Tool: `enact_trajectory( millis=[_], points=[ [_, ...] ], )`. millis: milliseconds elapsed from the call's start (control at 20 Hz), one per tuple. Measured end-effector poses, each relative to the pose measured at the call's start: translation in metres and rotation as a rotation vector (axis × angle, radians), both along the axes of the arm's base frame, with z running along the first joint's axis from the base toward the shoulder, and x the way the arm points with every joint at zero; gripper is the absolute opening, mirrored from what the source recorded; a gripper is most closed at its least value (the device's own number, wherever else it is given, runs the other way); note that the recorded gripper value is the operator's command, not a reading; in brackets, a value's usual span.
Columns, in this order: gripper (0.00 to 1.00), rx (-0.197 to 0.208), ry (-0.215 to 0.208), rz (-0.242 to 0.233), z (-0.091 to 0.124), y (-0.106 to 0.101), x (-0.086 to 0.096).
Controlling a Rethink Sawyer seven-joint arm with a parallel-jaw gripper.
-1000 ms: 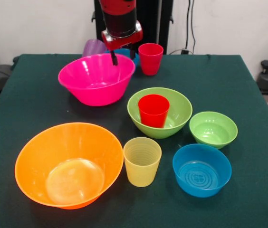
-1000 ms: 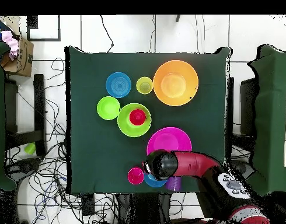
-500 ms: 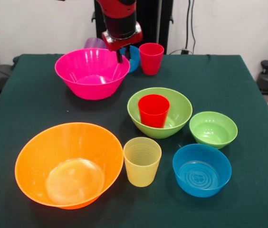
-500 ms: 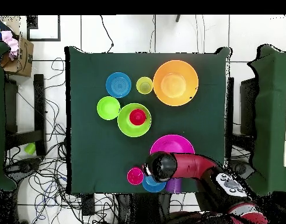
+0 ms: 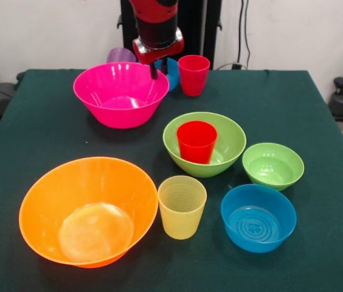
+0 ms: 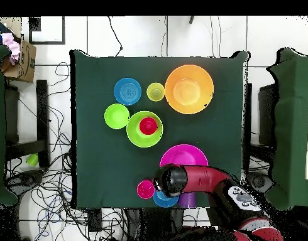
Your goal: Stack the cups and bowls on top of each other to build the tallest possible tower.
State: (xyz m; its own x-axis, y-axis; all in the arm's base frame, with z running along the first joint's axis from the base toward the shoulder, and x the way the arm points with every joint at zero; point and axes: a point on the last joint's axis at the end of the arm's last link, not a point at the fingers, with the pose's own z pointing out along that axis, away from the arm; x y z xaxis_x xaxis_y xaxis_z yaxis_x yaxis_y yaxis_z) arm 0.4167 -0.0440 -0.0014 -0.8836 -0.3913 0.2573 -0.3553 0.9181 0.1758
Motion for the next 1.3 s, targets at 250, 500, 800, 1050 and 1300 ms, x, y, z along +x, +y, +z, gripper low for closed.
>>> enact_trajectory(
  millis=[250, 500, 800, 1050, 1300],
  points=[
    [0.0, -0.013, -0.004, 0.01, 0.002, 0.001, 0.0],
    [0.0, -0.036, -0.041, 0.009, 0.015, -0.006, 0.011],
    [0.0, -0.096, -0.128, 0.015, 0.052, -0.02, 0.037],
    [0.0, -0.137, -0.169, 0.023, 0.077, -0.025, 0.049],
    [0.0, -0.178, -0.14, 0.039, 0.105, -0.022, 0.054]
  ],
)
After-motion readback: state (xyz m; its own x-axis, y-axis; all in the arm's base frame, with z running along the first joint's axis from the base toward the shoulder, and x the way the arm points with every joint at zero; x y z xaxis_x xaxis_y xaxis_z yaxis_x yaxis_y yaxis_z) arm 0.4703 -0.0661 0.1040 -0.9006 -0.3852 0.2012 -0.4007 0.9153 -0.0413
